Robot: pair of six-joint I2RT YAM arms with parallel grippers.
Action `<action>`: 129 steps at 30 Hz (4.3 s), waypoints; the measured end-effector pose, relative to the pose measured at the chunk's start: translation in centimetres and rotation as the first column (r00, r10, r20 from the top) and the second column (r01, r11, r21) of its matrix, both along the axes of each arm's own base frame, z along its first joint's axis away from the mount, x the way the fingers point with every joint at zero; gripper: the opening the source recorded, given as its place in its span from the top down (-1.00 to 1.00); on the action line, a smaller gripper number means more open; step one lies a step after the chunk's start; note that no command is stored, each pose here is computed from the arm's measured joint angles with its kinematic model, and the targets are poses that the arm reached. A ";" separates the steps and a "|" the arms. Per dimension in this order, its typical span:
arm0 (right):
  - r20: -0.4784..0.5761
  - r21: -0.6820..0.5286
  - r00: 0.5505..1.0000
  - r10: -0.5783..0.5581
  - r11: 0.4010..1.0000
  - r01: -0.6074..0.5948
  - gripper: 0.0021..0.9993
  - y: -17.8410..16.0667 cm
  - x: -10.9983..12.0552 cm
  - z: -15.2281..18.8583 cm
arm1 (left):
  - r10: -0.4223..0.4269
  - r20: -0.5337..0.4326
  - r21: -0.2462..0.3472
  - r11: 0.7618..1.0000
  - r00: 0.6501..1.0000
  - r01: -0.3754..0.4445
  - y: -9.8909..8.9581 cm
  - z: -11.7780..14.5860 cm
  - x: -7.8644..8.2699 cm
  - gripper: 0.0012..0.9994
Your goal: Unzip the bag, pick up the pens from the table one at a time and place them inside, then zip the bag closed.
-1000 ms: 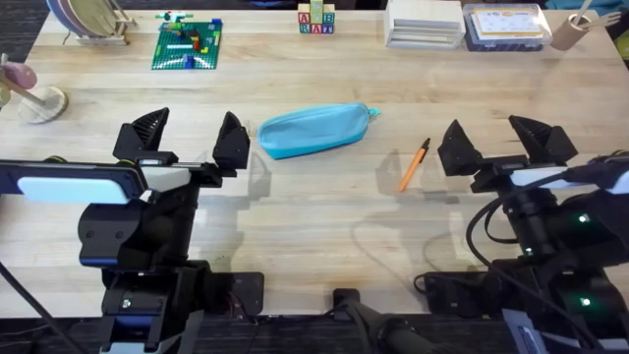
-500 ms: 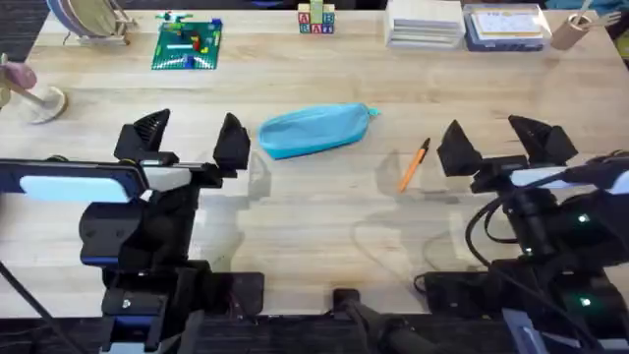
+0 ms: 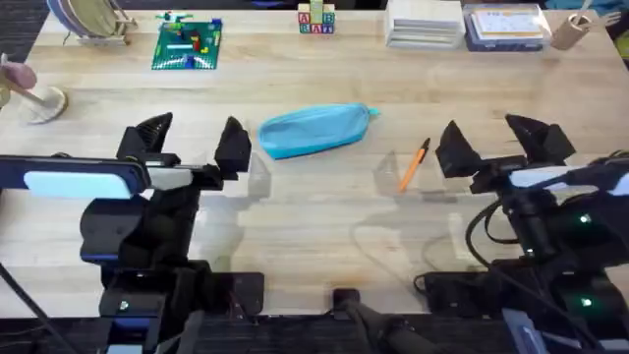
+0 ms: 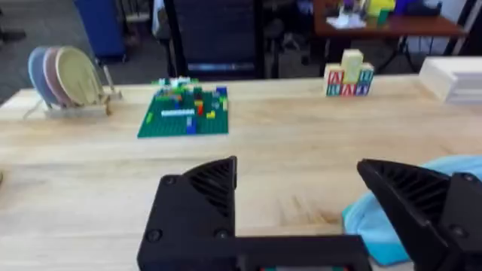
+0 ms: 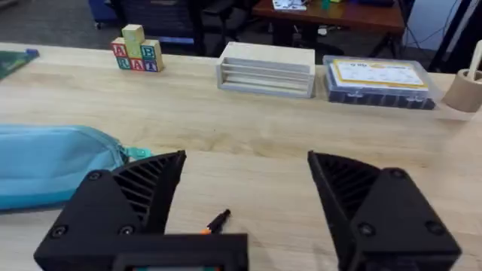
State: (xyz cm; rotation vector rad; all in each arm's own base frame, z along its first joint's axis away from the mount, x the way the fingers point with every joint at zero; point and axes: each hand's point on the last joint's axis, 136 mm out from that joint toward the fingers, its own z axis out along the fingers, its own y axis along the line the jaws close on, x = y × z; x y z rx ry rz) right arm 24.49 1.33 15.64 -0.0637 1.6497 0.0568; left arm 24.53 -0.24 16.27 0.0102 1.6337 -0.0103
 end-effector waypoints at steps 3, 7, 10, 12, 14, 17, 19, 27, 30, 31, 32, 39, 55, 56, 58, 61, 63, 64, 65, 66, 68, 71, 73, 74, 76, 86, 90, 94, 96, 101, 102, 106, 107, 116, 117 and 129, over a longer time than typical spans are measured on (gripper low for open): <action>0.009 0.000 1.000 0.006 1.000 -0.006 -0.99 0.1 -0.1 0.7 | 0.000 -0.032 0.000 1.000 0.999 0.000 0.0 0.1 -0.3 -0.99; 0.072 0.000 0.997 0.007 1.000 -0.007 -0.99 0.1 -0.5 3.8 | 0.000 -0.031 0.000 1.000 1.000 0.000 0.0 2.2 -1.1 -0.99; 0.130 0.000 0.992 0.007 1.000 -0.007 -0.99 0.1 -1.1 6.6 | 0.001 -0.021 0.000 1.000 1.000 -0.001 0.0 3.9 -1.7 -0.99; 0.146 0.000 0.989 0.007 1.000 -0.007 -1.00 0.1 -1.5 7.9 | 0.006 -0.021 0.001 1.000 1.000 -0.006 0.1 4.8 -2.1 -0.99; 0.143 0.000 0.990 0.007 1.000 -0.007 -1.00 0.1 -1.9 8.6 | 0.012 -0.023 0.002 1.000 1.000 -0.012 0.2 5.7 -2.6 -0.99; 0.117 0.000 0.993 0.007 1.000 -0.007 -1.00 0.1 -2.3 9.1 | 0.020 -0.026 0.005 1.000 0.999 -0.020 0.4 7.1 -3.1 -0.99; 0.084 0.000 0.996 0.007 1.000 -0.007 -1.00 0.1 -2.6 9.3 | 0.027 -0.032 0.007 1.000 0.999 -0.027 0.5 8.0 -3.2 -0.99; -0.054 0.001 0.999 0.008 1.000 -0.008 -0.99 0.1 -2.6 10.8 | 0.033 -0.173 0.016 0.999 0.984 -0.031 0.6 9.0 -2.2 -0.99; -0.111 0.002 0.994 0.010 1.000 -0.010 -0.99 0.2 -2.2 11.1 | 0.033 -0.238 0.018 0.999 0.971 -0.030 0.6 9.0 -1.5 -0.99; -0.137 0.002 0.991 0.010 1.000 -0.010 -1.00 0.2 -2.0 11.1 | 0.033 -0.257 0.019 0.999 0.966 -0.030 0.6 9.0 -1.3 -0.99; -0.161 0.002 0.987 0.010 1.000 -0.010 -1.00 0.2 -1.8 11.1 | 0.033 -0.280 0.020 0.999 0.959 -0.029 0.6 9.0 -1.0 -0.99; -0.359 0.003 0.933 0.010 1.000 -0.009 -0.99 0.2 -0.8 10.1 | 0.034 -0.434 0.025 0.999 0.900 -0.025 0.6 9.2 -0.4 -0.99; -0.552 0.004 0.834 0.010 1.000 -0.009 -0.99 0.2 1.0 9.1 | 0.034 -0.698 0.015 0.999 0.715 -0.033 0.6 8.6 2.0 -0.99; -0.562 0.005 0.827 0.010 1.000 -0.009 -1.00 0.2 1.0 8.9 | 0.032 -0.705 0.014 0.999 0.709 -0.032 0.5 8.4 2.2 -0.99; -0.575 0.005 0.818 0.010 1.000 -0.009 -1.00 0.2 1.2 8.5 | 0.031 -0.720 0.013 0.999 0.694 -0.031 0.5 7.9 2.5 -0.99; -0.580 0.005 0.814 0.009 1.000 -0.008 -1.00 0.2 1.3 8.4 | 0.031 -0.741 0.014 0.999 0.670 -0.030 0.5 7.1 2.9 -0.99; -0.580 0.005 0.815 0.010 1.000 -0.009 -1.00 0.2 1.3 8.4 | 0.031 -0.752 0.015 0.999 0.658 -0.030 0.5 6.7 3.1 -0.99; -0.580 0.005 0.815 0.010 1.000 -0.009 -1.00 0.2 1.3 8.4 | 0.031 -0.756 0.015 0.999 0.653 -0.030 0.5 6.5 3.2 -0.99; -0.580 0.005 0.815 0.010 1.000 -0.008 -1.00 0.2 1.3 8.4 | 0.031 -0.761 0.015 0.999 0.648 -0.030 0.5 6.4 3.2 -0.99; -0.579 0.004 0.815 0.009 1.000 -0.008 -1.00 0.2 1.3 8.4 | 0.031 -0.780 0.016 0.999 0.625 -0.029 0.5 5.8 3.0 -0.99; -0.580 0.004 0.814 0.009 1.000 -0.008 -1.00 0.2 1.3 8.4 | 0.031 -0.784 0.016 0.999 0.620 -0.029 0.5 5.6 3.1 -0.99; -0.580 0.005 0.815 0.010 1.000 -0.009 -1.00 0.2 1.3 8.4 | 0.031 -0.795 0.016 0.999 0.606 -0.029 0.5 5.2 3.2 -0.99; -0.580 0.005 0.815 0.010 1.000 -0.008 -1.00 0.2 1.3 8.4 | 0.031 -0.801 0.017 0.999 0.598 -0.029 0.5 5.0 3.2 -0.99; -0.580 0.005 0.814 0.010 1.000 -0.009 -1.00 0.2 1.3 8.4 | 0.031 -0.803 0.018 0.999 0.595 -0.028 0.5 4.9 3.2 -0.99; -0.580 0.005 0.814 0.010 1.000 -0.009 -1.00 0.2 1.3 8.4 | 0.029 -0.805 0.024 1.000 0.592 -0.016 0.5 4.8 3.3 -0.99; -0.584 0.005 0.812 0.009 1.000 -0.008 -0.99 0.2 1.2 8.3 | -0.234 -0.787 0.042 0.903 0.571 0.428 -3.6 5.0 3.0 -0.99; -0.584 0.005 0.812 0.010 1.000 -0.009 -1.00 0.2 1.2 8.3 | -0.413 -0.726 0.020 0.787 0.550 0.617 -5.1 5.9 2.6 -0.99; -0.584 0.005 0.812 0.010 1.000 -0.009 -1.00 0.2 1.2 8.3 | -0.526 -0.660 0.003 0.712 0.536 0.702 -5.8 6.9 2.2 -0.99; -0.584 0.005 0.812 0.010 1.000 -0.009 -1.00 0.2 1.2 8.3 | -0.564 -0.630 0.004 0.685 0.534 0.728 -6.0 7.4 2.2 -0.99; -0.584 0.005 0.812 0.010 1.000 -0.009 -1.00 0.2 1.2 8.3 | -0.587 -0.608 0.018 0.663 0.534 0.749 -5.6 7.3 3.0 -0.99; -0.584 0.004 0.812 0.009 1.000 -0.008 -1.00 0.2 1.2 8.3 | -0.583 -0.620 0.010 0.664 0.526 0.747 -5.5 6.9 3.0 -0.99; -0.584 0.005 0.811 0.010 1.000 -0.009 -1.00 0.2 1.2 8.3 | -0.571 -0.646 -0.005 0.667 0.507 0.745 -5.1 6.0 3.1 -0.99; -0.584 0.005 0.812 0.010 1.000 -0.008 -0.99 0.2 1.2 8.3 | -0.571 -0.647 -0.001 0.664 0.506 0.748 -5.1 5.9 3.1 -0.99; -0.584 0.005 0.811 0.010 1.000 -0.009 -1.00 0.2 1.2 8.3 | -0.606 -0.643 0.109 0.533 0.468 0.839 -5.5 5.7 2.6 -0.99; -0.584 0.005 0.811 0.010 1.000 -0.008 -1.00 0.2 1.2 8.3 | -0.620 -0.643 0.104 0.511 0.449 0.853 -5.8 5.6 2.3 -0.99; -0.584 0.005 0.811 0.009 1.000 -0.008 -1.00 0.2 1.2 8.3 | -0.788 -0.570 0.034 0.260 0.232 0.965 -7.8 2.0 2.6 -0.99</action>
